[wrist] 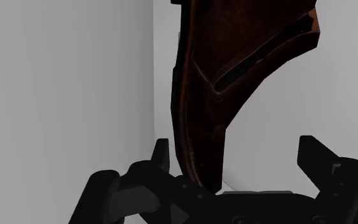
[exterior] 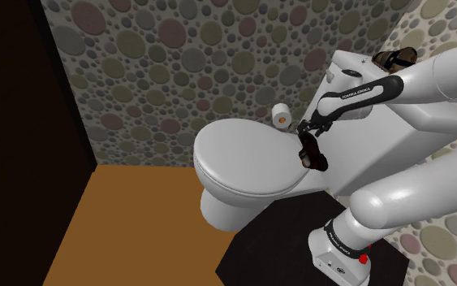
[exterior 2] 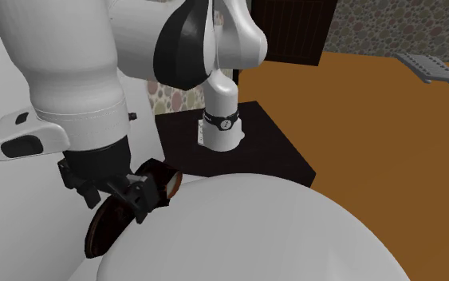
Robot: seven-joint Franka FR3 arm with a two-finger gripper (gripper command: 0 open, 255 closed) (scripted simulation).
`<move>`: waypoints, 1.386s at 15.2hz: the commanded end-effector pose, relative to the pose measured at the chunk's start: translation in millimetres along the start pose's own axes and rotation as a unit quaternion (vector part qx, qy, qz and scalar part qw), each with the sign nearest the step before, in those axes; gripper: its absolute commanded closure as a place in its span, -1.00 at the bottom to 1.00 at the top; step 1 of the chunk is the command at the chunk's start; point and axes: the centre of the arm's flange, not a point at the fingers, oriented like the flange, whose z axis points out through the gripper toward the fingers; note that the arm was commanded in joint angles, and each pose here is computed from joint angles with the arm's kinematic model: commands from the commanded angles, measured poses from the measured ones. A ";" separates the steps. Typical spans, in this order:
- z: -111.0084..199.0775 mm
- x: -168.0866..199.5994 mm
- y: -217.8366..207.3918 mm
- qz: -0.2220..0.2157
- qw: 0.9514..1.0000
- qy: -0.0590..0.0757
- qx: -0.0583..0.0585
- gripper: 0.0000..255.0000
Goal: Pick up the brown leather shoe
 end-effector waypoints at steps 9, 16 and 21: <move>39.9 -10.6 18.1 0.015 1.000 -0.018 -0.002 1.00; 11.6 -7.8 16.7 0.015 1.000 -0.018 -0.002 1.00; -14.5 -4.6 18.9 0.015 1.000 -0.018 -0.002 1.00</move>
